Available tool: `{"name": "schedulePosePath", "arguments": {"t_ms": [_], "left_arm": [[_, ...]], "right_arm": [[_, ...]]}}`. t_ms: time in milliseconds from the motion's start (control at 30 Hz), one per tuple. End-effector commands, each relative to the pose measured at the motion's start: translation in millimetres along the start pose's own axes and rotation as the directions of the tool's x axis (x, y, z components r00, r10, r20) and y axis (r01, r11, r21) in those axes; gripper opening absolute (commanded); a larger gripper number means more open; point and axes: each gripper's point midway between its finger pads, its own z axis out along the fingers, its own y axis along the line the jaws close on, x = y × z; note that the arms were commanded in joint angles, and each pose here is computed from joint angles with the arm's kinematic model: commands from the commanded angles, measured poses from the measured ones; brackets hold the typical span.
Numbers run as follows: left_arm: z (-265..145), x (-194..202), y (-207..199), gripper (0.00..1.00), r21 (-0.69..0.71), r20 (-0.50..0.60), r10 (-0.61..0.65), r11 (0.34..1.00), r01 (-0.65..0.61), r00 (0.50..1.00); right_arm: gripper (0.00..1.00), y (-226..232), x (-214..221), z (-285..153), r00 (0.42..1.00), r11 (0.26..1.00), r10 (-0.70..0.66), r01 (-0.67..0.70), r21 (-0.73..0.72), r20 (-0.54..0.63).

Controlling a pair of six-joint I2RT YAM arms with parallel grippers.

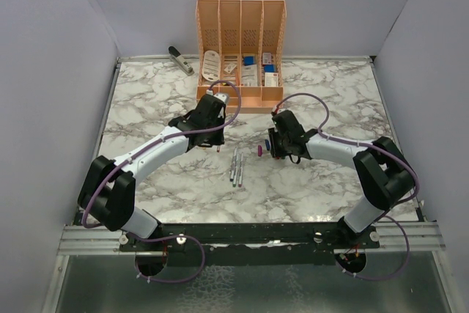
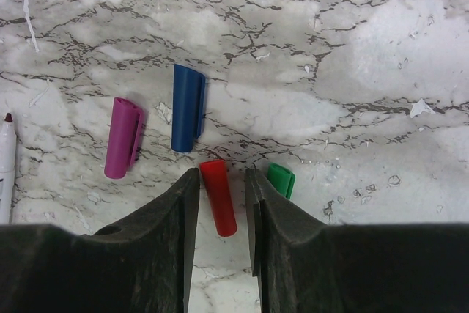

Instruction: Insert the pens into the pen caps

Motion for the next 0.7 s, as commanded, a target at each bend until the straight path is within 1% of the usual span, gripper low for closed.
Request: {"name": "schedulePosePath", "arguments": {"t_ms": [0, 167, 433, 667], "left_arm": [[-8.2, -9.6, -3.4, 0.0, 0.024, 0.042, -0.009, 1.0, 0.008, 0.999], [-9.1, -9.7, -2.9, 0.0, 0.023, 0.045, -0.007, 1.0, 0.006, 0.999], [-9.3, -8.8, -2.3, 0.0, 0.023, 0.043, -0.006, 1.0, 0.005, 0.999], [-11.2, -7.1, -0.2, 0.0, 0.016, 0.047, -0.008, 1.0, 0.007, 0.999]], "right_arm": [[0.31, -5.4, 18.3, -6.3, 0.999, 1.0, 0.01, -0.009, 0.018, -0.044], [0.31, -9.3, 30.1, -7.6, 0.997, 1.0, 0.011, -0.009, 0.029, -0.072], [0.31, -9.4, 33.0, -3.2, 0.996, 0.999, 0.011, -0.008, 0.034, -0.087], [0.26, -9.6, 36.7, 3.3, 0.993, 0.998, -0.017, 0.023, 0.05, -0.117]]}}
